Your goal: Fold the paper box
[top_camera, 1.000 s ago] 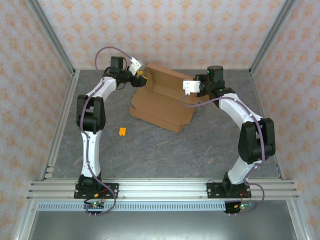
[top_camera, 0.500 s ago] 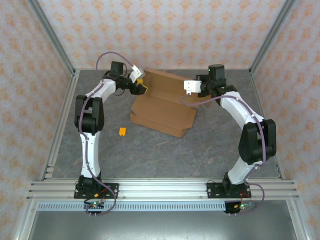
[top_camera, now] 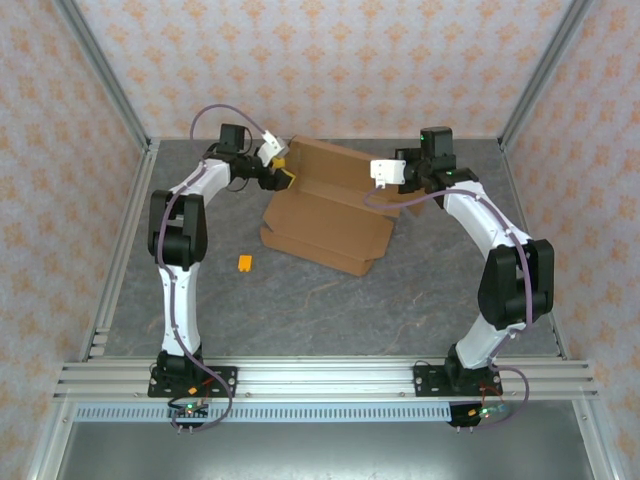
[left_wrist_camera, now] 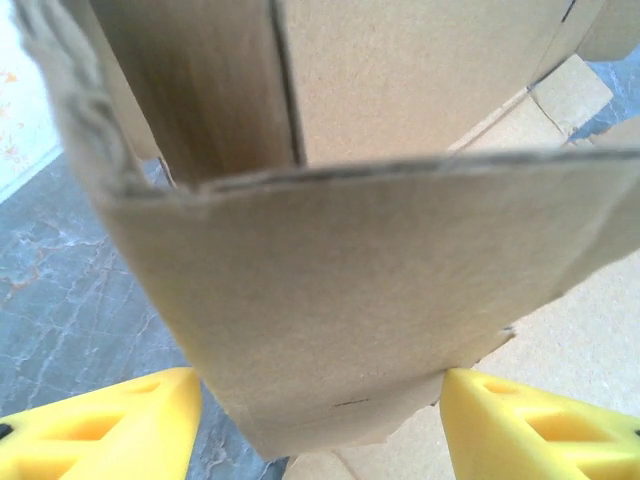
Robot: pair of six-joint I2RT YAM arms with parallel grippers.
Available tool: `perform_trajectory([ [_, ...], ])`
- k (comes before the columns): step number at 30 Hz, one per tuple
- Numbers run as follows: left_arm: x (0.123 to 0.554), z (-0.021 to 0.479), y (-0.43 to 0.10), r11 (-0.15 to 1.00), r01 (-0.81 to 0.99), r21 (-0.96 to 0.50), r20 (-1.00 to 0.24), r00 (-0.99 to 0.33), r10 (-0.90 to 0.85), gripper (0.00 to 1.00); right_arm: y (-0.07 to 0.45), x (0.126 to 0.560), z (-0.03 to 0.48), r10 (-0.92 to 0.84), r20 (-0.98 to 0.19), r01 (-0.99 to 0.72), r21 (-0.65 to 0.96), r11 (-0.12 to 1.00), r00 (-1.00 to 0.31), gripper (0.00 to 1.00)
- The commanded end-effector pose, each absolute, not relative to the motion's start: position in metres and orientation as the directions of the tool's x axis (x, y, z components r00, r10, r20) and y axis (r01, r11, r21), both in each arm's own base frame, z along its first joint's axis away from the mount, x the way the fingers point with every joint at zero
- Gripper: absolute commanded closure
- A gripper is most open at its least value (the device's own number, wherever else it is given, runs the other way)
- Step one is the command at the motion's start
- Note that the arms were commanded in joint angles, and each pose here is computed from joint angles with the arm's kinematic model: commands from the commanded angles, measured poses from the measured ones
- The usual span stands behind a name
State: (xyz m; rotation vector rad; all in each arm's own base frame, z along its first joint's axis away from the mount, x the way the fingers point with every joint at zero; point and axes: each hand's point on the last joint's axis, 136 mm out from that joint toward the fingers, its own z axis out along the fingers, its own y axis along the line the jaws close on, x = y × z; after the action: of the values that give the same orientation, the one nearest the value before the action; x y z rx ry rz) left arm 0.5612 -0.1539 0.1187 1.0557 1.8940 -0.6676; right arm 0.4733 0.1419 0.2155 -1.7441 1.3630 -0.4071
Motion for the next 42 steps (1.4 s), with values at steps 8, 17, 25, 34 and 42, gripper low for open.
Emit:
perform_trajectory([
  [8, 0.55, 0.166, -0.097, 0.469, 0.883, 0.027, -0.846, -0.229, 0.48, 0.3, 0.144, 0.469, 0.235, -0.889, -0.249, -0.604, -0.796, -0.037, 0.384, 1.0],
  [17, 0.571, 0.147, -0.092, 0.432, 0.899, 0.071, -0.806, -0.203, 0.556, 0.25, 0.144, 0.472, 0.232, -0.891, -0.234, -0.598, -0.8, -0.051, 0.389, 1.0],
  [25, 0.585, 0.12, -0.102, 0.405, 0.913, 0.055, -0.808, -0.198, 0.555, 0.26, 0.145, 0.472, 0.229, -0.889, -0.233, -0.603, -0.795, -0.059, 0.394, 1.0],
  [34, 0.596, 0.124, -0.125, 0.373, 0.926, 0.048, -0.85, -0.159, 0.503, 0.28, 0.145, 0.474, 0.22, -0.894, -0.218, -0.61, -0.789, -0.075, 0.393, 1.0],
  [42, 0.592, 0.126, -0.144, 0.333, 0.941, 0.055, -0.859, -0.126, 0.496, 0.26, 0.148, 0.475, 0.218, -0.895, -0.205, -0.606, -0.791, -0.087, 0.396, 1.0],
])
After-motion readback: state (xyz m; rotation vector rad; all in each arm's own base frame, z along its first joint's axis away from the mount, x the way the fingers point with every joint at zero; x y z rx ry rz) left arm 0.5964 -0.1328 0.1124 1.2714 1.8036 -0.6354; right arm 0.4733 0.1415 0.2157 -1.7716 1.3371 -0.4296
